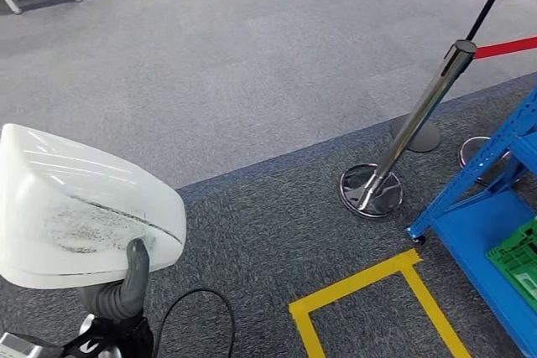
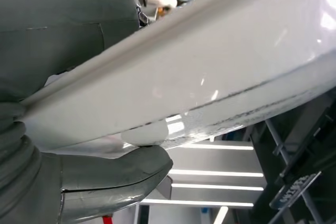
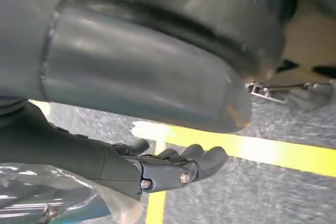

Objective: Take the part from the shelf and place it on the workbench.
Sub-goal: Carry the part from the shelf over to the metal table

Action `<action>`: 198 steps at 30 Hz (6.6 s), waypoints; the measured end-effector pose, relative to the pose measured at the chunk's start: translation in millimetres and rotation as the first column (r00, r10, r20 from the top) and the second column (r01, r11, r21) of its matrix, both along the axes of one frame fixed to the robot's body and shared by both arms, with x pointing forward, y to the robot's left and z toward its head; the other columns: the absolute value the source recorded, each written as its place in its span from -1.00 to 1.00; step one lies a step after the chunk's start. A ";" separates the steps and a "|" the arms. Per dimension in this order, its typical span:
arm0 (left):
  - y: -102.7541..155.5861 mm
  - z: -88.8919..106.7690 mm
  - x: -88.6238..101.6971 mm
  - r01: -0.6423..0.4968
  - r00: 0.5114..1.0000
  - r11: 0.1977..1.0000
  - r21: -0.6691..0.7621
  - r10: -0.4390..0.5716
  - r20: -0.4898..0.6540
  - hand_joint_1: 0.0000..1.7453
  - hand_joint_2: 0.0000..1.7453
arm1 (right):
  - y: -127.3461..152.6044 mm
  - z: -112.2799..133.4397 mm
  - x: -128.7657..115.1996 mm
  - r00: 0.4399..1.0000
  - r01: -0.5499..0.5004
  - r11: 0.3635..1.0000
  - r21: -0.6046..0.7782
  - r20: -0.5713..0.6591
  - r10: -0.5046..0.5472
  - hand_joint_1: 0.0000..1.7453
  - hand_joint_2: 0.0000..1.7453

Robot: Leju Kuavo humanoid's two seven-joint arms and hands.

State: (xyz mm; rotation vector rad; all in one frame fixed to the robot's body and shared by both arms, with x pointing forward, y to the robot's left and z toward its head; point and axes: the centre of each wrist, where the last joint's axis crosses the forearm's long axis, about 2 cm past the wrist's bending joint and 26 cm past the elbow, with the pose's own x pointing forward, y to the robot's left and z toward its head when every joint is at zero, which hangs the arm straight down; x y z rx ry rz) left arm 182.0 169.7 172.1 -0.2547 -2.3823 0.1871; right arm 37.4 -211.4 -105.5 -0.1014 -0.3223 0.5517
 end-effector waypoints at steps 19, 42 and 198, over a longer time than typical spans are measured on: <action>6.5 -5.8 -8.6 -0.039 0.999 0.999 0.003 0.039 -0.033 1.00 1.00 | 2.5 0.6 2.6 0.999 -0.031 1.000 0.005 -0.013 0.031 -1.00 -1.00; 8.0 -3.9 -5.2 -0.038 0.999 0.999 0.011 0.038 -0.019 1.00 1.00 | 4.7 0.7 0.6 0.999 -0.030 0.999 0.029 -0.013 0.030 -1.00 -1.00; 19.5 -11.3 -3.9 -0.255 0.965 0.957 0.136 0.260 -0.018 1.00 1.00 | -11.3 -0.9 6.4 0.996 0.090 0.996 0.001 0.012 -0.090 -1.00 -1.00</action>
